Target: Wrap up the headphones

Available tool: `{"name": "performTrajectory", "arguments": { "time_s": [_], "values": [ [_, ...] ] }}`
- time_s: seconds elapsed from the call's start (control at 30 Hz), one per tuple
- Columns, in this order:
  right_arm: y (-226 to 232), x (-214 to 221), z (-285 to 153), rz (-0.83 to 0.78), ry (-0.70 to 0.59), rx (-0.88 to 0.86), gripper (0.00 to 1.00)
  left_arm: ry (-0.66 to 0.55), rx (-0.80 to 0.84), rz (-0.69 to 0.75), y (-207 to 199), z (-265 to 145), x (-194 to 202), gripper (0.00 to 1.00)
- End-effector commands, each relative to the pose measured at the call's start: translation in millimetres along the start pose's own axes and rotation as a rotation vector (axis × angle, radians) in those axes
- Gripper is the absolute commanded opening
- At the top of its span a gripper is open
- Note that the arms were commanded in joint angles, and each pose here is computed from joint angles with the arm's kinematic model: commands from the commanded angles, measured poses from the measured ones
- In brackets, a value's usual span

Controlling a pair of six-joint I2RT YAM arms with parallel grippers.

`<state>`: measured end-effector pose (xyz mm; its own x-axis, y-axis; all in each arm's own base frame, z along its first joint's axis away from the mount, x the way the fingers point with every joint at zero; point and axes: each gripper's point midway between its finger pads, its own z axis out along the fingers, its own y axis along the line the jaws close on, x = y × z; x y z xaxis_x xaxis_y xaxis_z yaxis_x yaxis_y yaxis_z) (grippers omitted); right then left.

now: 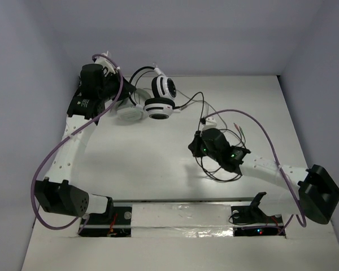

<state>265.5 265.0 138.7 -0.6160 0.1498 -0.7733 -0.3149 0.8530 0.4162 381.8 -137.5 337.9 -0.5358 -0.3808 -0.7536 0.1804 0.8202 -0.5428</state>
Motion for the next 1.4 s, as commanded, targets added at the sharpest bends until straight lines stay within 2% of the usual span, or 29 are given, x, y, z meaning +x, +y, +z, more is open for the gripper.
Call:
{"name": "performTrajectory", "arguments": {
  "time_s": [0.0,0.17,0.33,0.43,0.47,0.53,0.6,0.63,0.67,0.73,0.77,0.97,1.1,1.2,1.37],
  "values": [
    [4.2,19.8,0.8,-0.070,0.070,0.083,0.00,-0.191,0.129,-0.044,-32.9,-18.7,-47.6,0.00],
    [23.4,32.1,-4.7,-0.125,0.100,0.102,0.00,-0.177,0.121,-0.113,-17.1,-5.7,-38.7,0.00],
    [20.8,40.5,-1.7,-0.170,0.139,0.123,0.00,-0.175,0.110,-0.181,0.6,0.3,-29.3,0.00],
    [35.7,42.7,4.1,-0.209,0.158,0.108,0.00,-0.180,0.125,-0.248,4.0,1.7,-18.8,0.00],
    [38.6,40.0,5.8,-0.206,0.150,0.104,0.00,-0.160,0.101,-0.280,14.6,6.3,-4.0,0.00],
    [54.6,34.7,6.1,-0.199,0.126,0.055,0.00,-0.213,0.120,-0.335,13.0,0.6,-7.9,0.00],
    [66.0,37.2,8.0,-0.191,0.129,0.012,0.00,-0.225,0.084,-0.393,27.9,3.0,7.0,0.00],
    [74.4,35.2,8.0,-0.191,0.125,-0.005,0.00,-0.262,0.117,-0.425,21.6,-5.0,1.2,0.00],
    [73.6,33.9,10.8,-0.189,0.116,0.008,0.00,-0.254,0.105,-0.454,28.8,-3.5,12.8,0.00],
    [78.3,38.6,14.6,-0.207,0.132,0.005,0.00,-0.311,0.109,-0.484,24.6,-12.8,11.3,0.00],
    [92.1,39.3,13.0,-0.215,0.134,-0.032,0.00,-0.321,0.088,-0.510,25.0,-9.2,21.8,0.00],
    [156.5,69.1,-8.5,-0.303,0.216,-0.237,0.00,-0.398,0.023,-0.500,11.6,-9.8,27.0,0.00],
    [188.2,79.0,-36.4,-0.359,0.247,-0.325,0.00,-0.430,-0.112,-0.418,19.3,-3.2,34.4,0.00],
    [196.7,73.6,-58.4,-0.359,0.237,-0.356,0.01,-0.408,-0.190,-0.364,34.7,2.7,52.3,0.00],
    [189.4,57.9,-85.2,-0.337,0.223,-0.360,0.02,-0.360,-0.257,-0.242,34.7,2.4,85.2,0.00]
  ]
}}
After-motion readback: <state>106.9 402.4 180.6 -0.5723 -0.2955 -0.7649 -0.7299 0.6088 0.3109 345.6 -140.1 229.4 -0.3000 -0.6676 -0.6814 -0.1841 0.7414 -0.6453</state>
